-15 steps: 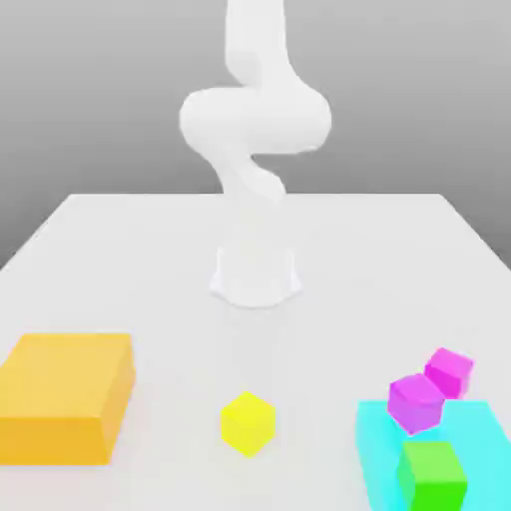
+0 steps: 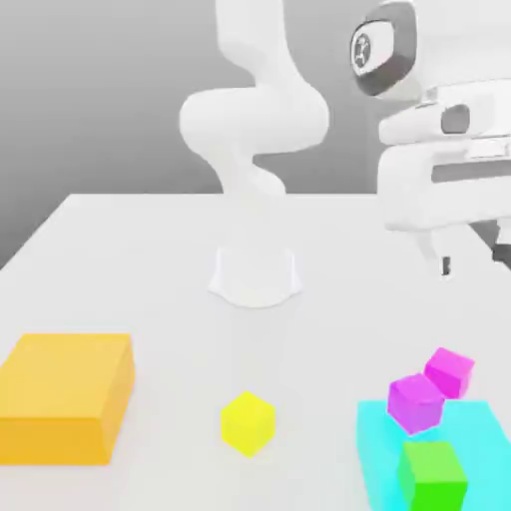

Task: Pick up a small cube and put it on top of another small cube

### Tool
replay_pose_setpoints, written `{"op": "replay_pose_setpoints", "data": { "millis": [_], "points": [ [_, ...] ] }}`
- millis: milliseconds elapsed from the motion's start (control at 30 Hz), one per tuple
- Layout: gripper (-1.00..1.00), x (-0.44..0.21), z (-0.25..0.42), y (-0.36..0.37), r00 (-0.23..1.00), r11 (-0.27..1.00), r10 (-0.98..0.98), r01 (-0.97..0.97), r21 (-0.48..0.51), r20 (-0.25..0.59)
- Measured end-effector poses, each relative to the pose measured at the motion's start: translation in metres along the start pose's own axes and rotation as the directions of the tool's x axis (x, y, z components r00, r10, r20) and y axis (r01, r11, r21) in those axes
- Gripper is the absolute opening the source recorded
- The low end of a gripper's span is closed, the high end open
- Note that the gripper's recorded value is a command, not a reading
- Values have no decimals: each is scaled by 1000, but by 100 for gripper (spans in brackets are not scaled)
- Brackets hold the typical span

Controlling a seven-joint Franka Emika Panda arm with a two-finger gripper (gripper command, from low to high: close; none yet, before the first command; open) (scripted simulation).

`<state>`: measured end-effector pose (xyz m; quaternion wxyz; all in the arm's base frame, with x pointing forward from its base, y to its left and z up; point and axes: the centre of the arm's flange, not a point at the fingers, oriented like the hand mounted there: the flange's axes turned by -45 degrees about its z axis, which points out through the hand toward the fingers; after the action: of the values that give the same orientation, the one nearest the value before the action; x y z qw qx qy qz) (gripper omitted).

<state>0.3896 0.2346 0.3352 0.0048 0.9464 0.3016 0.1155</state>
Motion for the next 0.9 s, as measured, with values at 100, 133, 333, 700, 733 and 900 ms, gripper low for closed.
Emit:
{"op": "replay_pose_setpoints", "data": {
  "millis": [100,133,333,700,733,900],
  "points": [
    [0,-26,52,-55,988,991,-129,125,53,83],
    [0,-38,68,-70,980,985,-164,157,70,109],
    [0,-82,142,-111,947,962,-262,241,133,185],
    [-100,-90,168,-114,946,961,-264,242,133,186],
    [-100,-87,159,-113,946,961,-264,242,134,186],
    [-100,-75,114,-104,955,971,-226,205,123,193]
  ]
}}
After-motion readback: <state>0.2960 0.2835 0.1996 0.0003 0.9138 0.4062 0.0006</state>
